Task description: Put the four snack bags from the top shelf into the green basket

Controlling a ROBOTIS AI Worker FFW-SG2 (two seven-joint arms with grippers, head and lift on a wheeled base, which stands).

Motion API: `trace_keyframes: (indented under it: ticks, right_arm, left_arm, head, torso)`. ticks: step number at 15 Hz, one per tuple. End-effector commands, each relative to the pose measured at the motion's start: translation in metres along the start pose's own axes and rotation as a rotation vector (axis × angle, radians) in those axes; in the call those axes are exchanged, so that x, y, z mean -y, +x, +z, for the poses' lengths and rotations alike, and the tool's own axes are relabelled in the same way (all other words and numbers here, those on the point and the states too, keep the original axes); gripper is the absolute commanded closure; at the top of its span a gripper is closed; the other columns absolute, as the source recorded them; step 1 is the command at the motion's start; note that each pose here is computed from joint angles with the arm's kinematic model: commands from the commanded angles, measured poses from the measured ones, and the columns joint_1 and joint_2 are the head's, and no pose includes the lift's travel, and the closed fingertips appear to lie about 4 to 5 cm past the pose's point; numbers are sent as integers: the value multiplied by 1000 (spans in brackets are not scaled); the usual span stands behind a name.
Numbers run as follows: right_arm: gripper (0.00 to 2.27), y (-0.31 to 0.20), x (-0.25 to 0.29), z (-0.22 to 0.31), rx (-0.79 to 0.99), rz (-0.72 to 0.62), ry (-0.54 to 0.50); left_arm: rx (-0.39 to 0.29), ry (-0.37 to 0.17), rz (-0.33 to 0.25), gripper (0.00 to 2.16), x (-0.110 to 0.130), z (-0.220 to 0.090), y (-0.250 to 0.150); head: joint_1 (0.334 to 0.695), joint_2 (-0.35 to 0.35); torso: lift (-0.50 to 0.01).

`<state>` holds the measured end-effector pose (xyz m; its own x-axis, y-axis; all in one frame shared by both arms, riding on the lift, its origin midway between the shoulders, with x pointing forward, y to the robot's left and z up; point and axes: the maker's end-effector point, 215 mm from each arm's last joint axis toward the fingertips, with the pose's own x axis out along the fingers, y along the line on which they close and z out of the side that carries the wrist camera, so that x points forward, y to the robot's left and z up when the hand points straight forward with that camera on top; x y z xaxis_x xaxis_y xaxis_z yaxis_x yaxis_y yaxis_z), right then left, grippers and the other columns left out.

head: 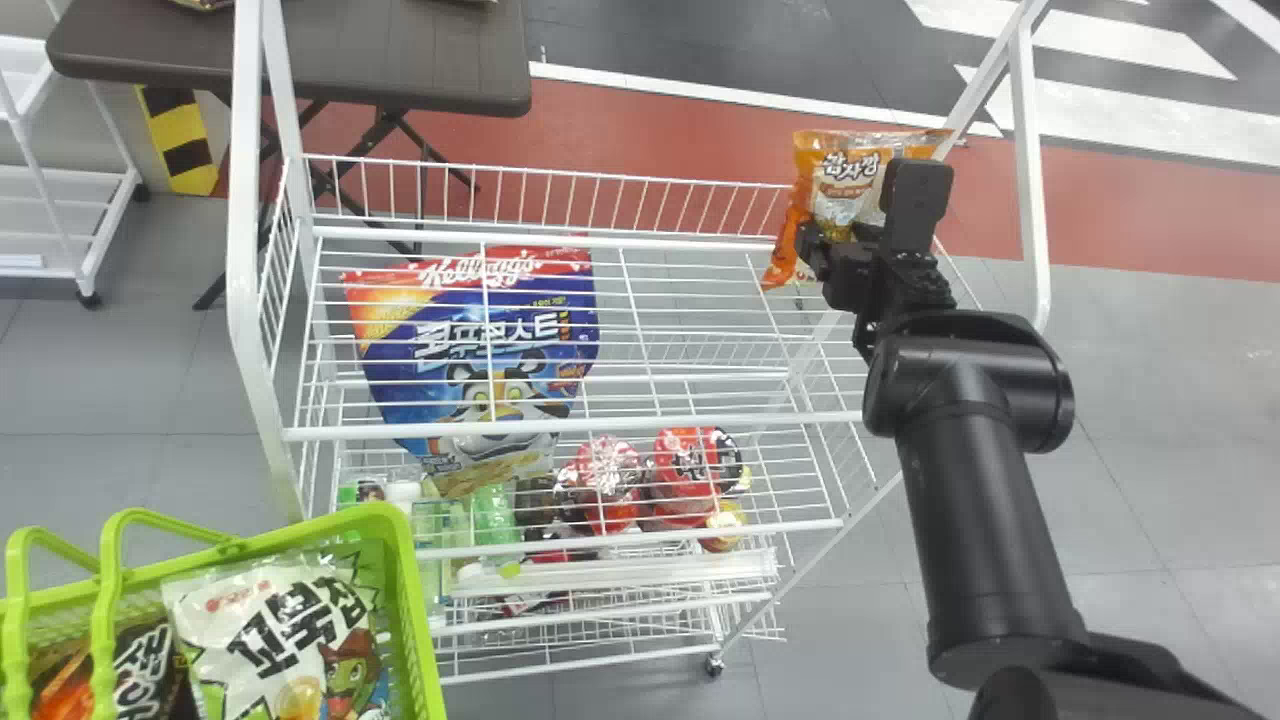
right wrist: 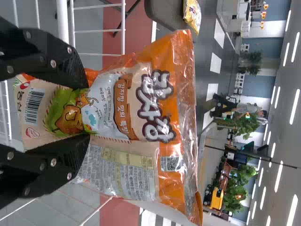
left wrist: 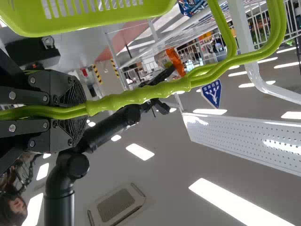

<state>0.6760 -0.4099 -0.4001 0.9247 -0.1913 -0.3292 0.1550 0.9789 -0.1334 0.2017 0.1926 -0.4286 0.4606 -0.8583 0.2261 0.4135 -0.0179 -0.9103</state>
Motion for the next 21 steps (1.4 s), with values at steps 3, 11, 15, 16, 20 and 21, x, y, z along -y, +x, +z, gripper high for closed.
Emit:
trace_keyframes:
  ticks: [3,11,15,16,20,21]
  right_arm:
    - [2260,-19,-1,5,29,14,33]
    - [2260,-204,-122,38,29,401,186]
    - [2256,-324,-219,-3,-169,756,295]
    - [2260,-351,-242,-18,-239,842,321]
    - [2260,-438,-316,-49,-424,1141,401]
    - [2256,-448,-326,-56,-455,1170,405]
  left_arm:
    - [0,0,-9,2148,2,0,0]
    - [-7,3,-15,2148,3,0,3]
    - [-11,1,-15,2148,3,-1,4]
    - [-12,1,-16,2148,3,-2,4]
    - [-16,3,-19,2148,4,-1,6]
    - [-16,3,-19,2148,4,-1,6]
  head:
    - [695,-271]
    - [695,-185]
    - [695,-26]
    - [695,10]
    - [695,261]
    - [695,305]
  torso:
    - [0]
    - [0]
    - [0]
    - [0]
    - [0]
    - [0]
